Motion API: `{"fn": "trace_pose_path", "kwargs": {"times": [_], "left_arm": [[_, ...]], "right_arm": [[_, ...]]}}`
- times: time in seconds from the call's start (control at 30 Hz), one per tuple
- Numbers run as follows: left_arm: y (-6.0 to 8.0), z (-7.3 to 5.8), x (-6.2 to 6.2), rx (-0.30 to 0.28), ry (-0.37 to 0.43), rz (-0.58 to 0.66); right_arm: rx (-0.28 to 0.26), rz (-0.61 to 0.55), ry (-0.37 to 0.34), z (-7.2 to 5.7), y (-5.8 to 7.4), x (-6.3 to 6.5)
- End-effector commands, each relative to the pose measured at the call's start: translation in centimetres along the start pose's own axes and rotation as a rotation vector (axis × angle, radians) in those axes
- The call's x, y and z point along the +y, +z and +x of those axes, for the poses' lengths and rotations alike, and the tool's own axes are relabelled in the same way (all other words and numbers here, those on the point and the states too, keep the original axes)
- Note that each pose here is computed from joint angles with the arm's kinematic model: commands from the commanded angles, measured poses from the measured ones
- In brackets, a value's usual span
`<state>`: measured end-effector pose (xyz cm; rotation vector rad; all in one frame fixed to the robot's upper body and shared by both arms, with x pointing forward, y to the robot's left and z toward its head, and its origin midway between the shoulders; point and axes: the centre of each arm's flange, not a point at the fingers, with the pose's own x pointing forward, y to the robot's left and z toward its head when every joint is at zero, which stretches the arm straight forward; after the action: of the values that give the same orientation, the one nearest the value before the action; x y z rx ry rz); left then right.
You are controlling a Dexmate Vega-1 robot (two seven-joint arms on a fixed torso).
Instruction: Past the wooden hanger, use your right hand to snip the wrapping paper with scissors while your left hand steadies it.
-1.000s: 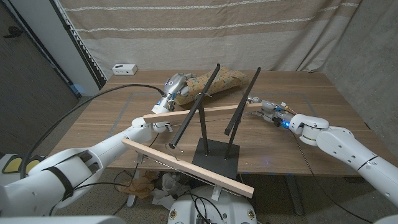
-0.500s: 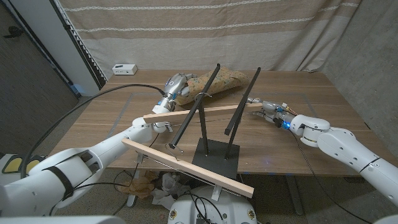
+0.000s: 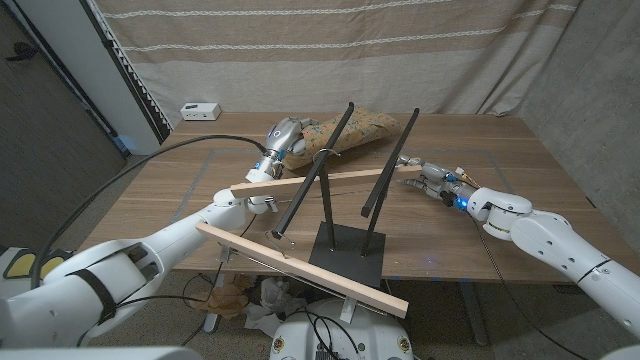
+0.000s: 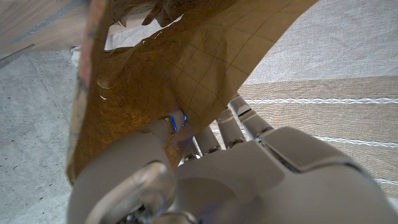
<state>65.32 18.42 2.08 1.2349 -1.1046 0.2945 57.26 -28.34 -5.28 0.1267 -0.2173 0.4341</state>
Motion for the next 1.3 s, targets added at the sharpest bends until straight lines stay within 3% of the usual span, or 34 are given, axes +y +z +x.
{"fn": "trace_pose_path", "kwargs": {"times": [0.03,0.33,0.67,1.07,1.3], "left_arm": [[0.4,-0.1,0.3,-0.004,0.002,0.01],[0.8,0.0,0.2,-0.009,0.004,0.01],[0.9,-0.2,0.2,-0.005,0.007,0.008],[0.8,-0.6,0.4,-0.001,0.011,0.011],[0.8,-0.7,0.5,-0.002,0.013,0.013]], "right_arm": [[-0.079,0.175,0.054,0.2,-1.4,-0.2],[-0.209,0.291,0.082,0.5,-1.8,-0.4],[-0.288,0.358,0.075,0.7,-1.7,-0.6],[-0.358,0.409,0.06,1.0,-1.6,-0.4],[-0.369,0.422,0.053,1.3,-2.0,-0.1]]}}
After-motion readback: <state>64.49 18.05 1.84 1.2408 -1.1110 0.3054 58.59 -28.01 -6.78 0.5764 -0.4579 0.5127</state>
